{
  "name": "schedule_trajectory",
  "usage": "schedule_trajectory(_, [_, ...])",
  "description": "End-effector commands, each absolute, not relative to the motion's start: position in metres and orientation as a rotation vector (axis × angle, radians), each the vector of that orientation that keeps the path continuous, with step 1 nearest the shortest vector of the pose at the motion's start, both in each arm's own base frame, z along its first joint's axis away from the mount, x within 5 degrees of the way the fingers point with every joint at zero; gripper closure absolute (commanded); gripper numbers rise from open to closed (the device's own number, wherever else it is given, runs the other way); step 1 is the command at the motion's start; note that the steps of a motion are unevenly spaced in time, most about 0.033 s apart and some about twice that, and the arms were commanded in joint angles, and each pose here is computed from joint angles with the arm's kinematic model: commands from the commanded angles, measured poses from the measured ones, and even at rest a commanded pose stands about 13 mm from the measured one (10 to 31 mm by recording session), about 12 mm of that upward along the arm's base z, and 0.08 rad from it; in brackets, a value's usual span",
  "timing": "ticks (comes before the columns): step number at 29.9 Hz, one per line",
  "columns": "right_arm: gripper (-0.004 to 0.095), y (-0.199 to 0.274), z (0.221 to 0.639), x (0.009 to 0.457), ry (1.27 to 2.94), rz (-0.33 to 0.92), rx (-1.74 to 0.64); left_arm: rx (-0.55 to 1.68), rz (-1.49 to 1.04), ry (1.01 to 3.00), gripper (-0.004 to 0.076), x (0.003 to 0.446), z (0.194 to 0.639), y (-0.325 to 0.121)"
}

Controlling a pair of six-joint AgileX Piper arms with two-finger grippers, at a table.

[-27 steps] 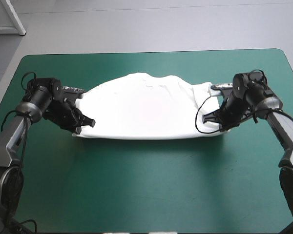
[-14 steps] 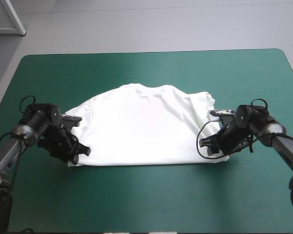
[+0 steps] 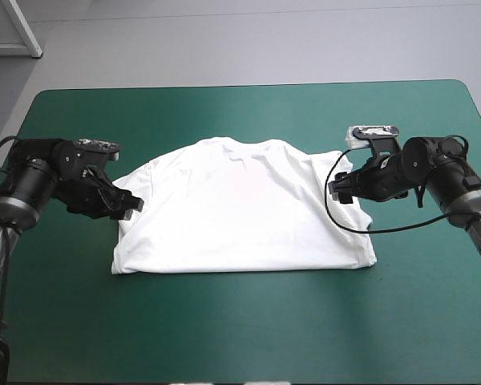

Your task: Fold the cloth

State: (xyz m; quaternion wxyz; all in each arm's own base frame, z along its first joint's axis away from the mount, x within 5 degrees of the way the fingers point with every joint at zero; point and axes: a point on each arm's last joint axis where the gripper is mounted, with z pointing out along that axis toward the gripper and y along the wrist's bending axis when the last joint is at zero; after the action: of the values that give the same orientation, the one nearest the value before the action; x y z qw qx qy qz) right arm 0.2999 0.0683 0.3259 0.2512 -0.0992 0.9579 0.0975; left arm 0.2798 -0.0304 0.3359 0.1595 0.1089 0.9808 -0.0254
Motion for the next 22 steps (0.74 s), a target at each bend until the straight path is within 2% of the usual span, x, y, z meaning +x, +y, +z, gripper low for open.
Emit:
schedule_trajectory(1, [0.0145, 0.061, 0.360, 0.286, 2.507, 0.221, -0.242, 0.267, 0.019, 2.711, 0.0262, 0.257, 0.380, -0.023])
schedule_trajectory(4, [0.0151, 0.060, 0.359, 0.277, 2.561, 0.219, -0.250, 0.187, 0.065, 2.664, 0.0262, 0.244, 0.392, -0.017])
schedule_trajectory(7, [0.0165, 0.059, 0.351, 0.272, 2.588, 0.224, -0.249, 0.187, 0.070, 2.685, 0.0262, 0.238, 0.386, -0.016])
schedule_trajectory(14, [0.0168, 0.057, 0.325, 0.259, 2.678, 0.219, -0.241, 0.226, -0.084, 2.887, 0.0262, 0.237, 0.319, -0.027])
schedule_trajectory(22, [0.0167, 0.054, 0.302, 0.243, 2.754, 0.221, -0.214, 0.210, -0.093, 2.981, 0.0267, 0.244, 0.255, -0.028])
